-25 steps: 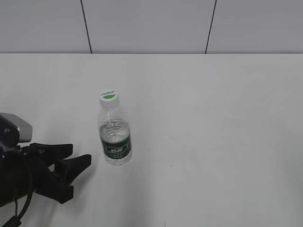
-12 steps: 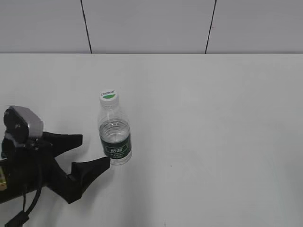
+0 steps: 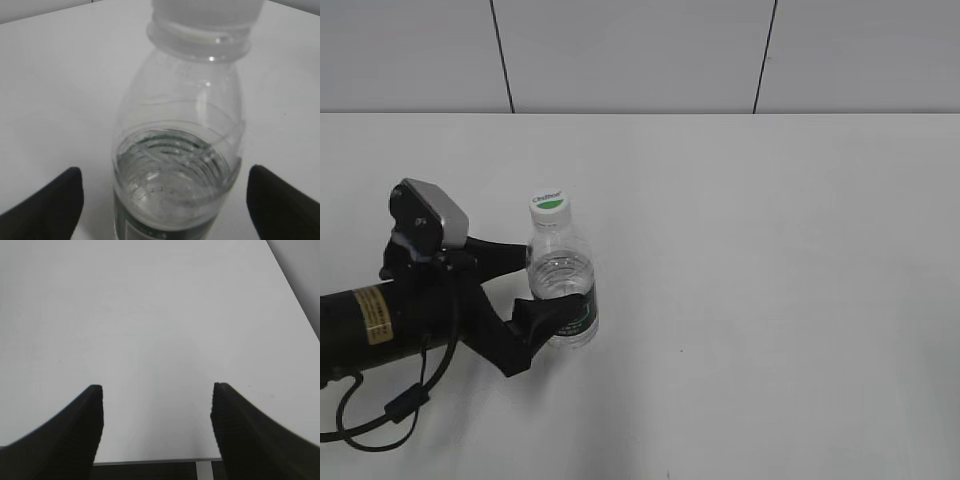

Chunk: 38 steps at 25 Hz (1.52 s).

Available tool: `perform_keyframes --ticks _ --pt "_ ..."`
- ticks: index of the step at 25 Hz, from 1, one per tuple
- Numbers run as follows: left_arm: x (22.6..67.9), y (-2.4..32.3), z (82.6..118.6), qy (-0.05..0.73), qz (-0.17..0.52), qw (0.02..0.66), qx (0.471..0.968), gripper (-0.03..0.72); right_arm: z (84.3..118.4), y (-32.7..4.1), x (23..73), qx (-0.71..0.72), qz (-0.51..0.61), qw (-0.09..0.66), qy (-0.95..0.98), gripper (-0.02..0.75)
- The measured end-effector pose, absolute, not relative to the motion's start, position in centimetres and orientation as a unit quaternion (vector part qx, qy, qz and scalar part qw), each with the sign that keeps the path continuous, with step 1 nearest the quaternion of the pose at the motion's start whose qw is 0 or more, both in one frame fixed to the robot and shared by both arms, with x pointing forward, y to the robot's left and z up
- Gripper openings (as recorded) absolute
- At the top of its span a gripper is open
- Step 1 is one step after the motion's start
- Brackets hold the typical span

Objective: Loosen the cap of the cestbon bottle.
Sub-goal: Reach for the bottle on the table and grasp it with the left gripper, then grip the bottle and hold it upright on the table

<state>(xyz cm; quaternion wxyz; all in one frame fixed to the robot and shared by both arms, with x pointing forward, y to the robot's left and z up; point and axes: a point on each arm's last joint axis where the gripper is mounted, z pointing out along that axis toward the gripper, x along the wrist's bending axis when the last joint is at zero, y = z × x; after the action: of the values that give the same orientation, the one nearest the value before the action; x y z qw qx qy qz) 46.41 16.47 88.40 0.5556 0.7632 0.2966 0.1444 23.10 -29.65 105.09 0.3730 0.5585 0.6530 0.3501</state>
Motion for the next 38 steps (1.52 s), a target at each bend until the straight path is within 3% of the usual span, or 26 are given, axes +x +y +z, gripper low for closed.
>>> perform_keyframes --ticks 16,32,38 --pt "49.9 14.3 88.0 0.242 0.128 0.580 0.767 0.488 105.1 -29.7 23.1 0.559 0.349 0.374 0.653 0.519" --pt "49.8 14.2 88.0 0.238 0.126 0.580 0.769 0.477 105.1 -29.7 23.1 0.559 0.348 0.375 0.653 0.519" --pt "49.8 14.2 88.0 0.236 0.125 0.581 0.769 0.405 105.1 -29.7 23.1 0.559 0.347 0.375 0.653 0.519"
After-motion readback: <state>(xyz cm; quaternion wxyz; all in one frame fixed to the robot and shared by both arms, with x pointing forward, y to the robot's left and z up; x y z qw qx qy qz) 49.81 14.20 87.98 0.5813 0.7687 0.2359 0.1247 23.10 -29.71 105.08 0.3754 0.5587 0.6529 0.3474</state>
